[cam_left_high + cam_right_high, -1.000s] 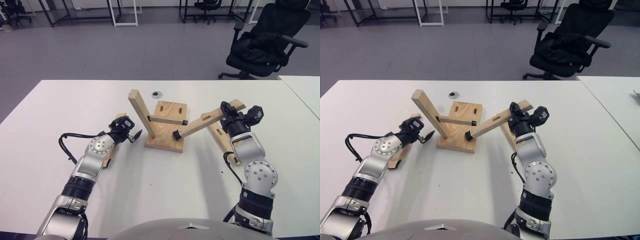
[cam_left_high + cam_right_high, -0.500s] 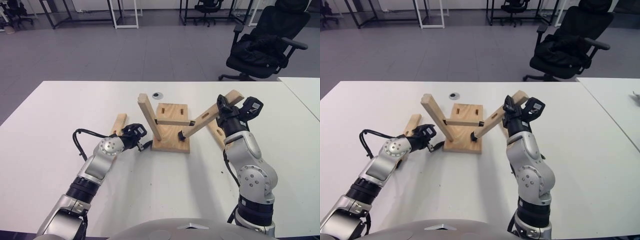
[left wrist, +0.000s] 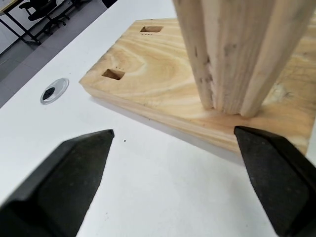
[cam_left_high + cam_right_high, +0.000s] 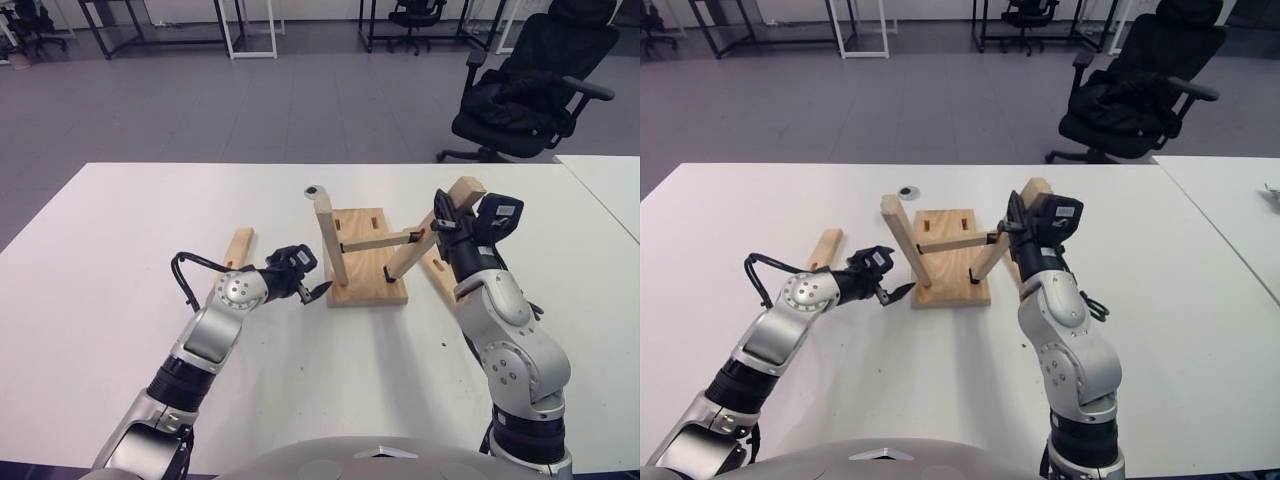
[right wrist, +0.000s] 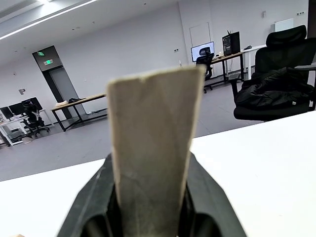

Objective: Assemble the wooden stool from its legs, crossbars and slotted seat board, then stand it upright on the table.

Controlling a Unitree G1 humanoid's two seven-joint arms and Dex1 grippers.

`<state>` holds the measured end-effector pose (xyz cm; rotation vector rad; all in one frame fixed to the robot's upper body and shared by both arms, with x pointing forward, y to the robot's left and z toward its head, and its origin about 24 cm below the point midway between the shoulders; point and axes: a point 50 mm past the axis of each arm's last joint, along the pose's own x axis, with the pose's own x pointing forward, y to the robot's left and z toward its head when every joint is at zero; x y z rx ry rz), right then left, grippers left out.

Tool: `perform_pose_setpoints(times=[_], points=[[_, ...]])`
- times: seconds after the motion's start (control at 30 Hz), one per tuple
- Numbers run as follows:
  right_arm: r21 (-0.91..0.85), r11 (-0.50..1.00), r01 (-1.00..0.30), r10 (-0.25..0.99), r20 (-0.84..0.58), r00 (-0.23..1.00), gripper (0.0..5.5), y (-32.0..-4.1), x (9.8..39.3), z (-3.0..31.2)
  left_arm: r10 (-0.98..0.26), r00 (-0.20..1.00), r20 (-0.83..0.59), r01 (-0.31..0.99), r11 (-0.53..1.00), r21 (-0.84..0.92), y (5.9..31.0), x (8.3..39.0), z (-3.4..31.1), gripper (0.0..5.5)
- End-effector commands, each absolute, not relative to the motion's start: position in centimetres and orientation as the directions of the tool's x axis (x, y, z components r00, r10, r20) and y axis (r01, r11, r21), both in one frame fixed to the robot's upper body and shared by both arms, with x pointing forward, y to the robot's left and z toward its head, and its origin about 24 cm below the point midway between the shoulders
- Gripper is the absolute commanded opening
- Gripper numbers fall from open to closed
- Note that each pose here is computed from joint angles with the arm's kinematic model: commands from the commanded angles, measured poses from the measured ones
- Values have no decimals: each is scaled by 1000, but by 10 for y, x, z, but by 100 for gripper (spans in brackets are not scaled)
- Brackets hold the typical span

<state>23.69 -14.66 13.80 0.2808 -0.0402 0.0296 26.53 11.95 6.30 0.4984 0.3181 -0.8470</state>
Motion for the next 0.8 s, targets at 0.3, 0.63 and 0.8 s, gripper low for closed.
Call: perform_pose_setpoints(times=[0.3, 0.63, 0.8], points=[[53, 995, -88, 95, -153, 984, 103, -144, 229, 95, -654, 656, -376, 755, 574, 318, 111, 267, 96, 449], [127, 941, -313, 327, -109, 939, 241, -125, 230, 111, -600, 745, -291, 662, 718, 213, 74, 256, 111, 449], [159, 885, -437, 451, -65, 890, 241, -115, 230, 119, -605, 758, -244, 651, 721, 235, 65, 261, 123, 449]])
